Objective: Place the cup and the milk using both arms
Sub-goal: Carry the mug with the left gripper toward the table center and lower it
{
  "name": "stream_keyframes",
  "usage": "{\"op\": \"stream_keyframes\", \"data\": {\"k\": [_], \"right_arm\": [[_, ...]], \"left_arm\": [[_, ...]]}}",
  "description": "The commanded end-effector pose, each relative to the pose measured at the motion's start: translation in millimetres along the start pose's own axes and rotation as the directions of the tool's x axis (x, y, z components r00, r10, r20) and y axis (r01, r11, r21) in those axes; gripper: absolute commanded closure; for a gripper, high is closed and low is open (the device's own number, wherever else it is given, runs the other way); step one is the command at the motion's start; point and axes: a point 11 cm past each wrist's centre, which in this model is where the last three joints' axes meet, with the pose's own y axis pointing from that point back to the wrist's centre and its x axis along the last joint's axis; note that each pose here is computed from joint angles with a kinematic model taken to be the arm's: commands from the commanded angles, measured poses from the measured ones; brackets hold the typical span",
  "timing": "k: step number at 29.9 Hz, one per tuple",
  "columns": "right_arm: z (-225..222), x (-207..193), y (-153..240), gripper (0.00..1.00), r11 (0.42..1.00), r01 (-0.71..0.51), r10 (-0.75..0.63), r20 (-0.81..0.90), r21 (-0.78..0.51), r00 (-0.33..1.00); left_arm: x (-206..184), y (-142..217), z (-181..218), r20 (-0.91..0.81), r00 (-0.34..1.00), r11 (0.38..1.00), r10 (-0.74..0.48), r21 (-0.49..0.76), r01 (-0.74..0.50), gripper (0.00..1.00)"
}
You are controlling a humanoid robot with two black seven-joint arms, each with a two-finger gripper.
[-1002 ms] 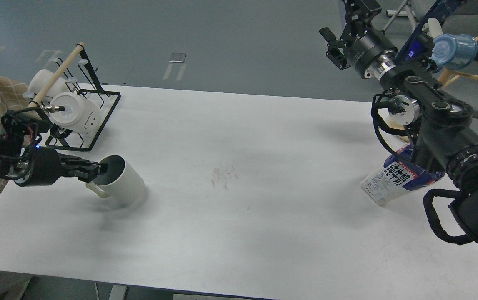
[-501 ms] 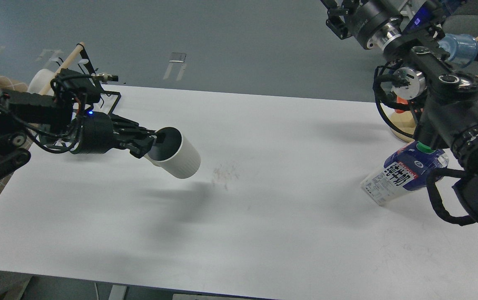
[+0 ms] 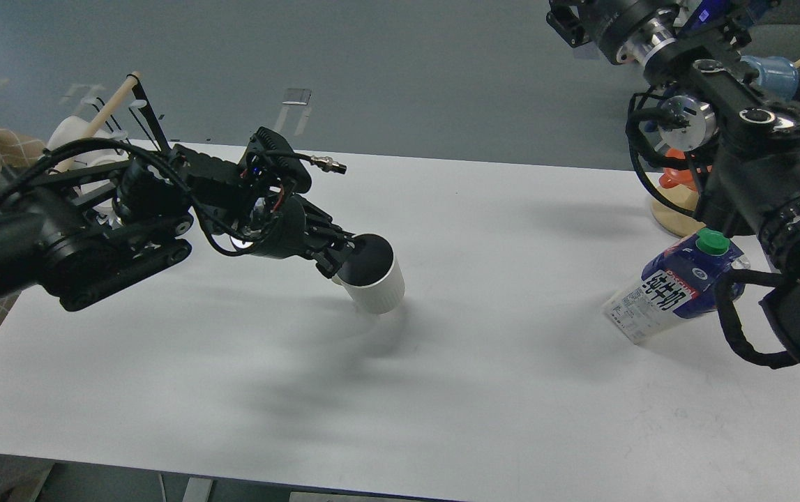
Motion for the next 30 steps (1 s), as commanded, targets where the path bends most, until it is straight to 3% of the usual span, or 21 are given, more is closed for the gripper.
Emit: {"op": "stream_keyframes", "data": {"k": [1, 12, 29, 30], "right_arm": [[0.2, -0.2, 0.0, 0.00, 1.000, 0.001, -0.001, -0.001, -0.001, 1.000], [1.6, 0.2, 0.8, 0.00, 1.000, -0.001, 0.001, 0.001, -0.003, 1.000], [4.0, 0.4, 2.0, 0.00, 1.000, -0.002, 0.002, 0.002, -0.007, 1.000], [4.8, 0.5, 2.4, 0.00, 1.000, -0.002, 0.002, 0.003, -0.009, 1.000]], "left_arm": [[4.4, -13.1, -1.2, 0.034, 0.999, 0.999, -0.037, 0.014, 0.036, 1.00], [7.5, -31.2, 17.4, 0.075, 0.995, 0.998, -0.064, -0.022, 0.066, 1.00], [0.1, -44.4, 14.2, 0.070, 0.992, 0.994, -0.108, -0.005, 0.109, 1.00], [0.9, -44.1, 14.2, 0.068, 0.992, 0.994, -0.106, -0.007, 0.106, 0.85]]}}
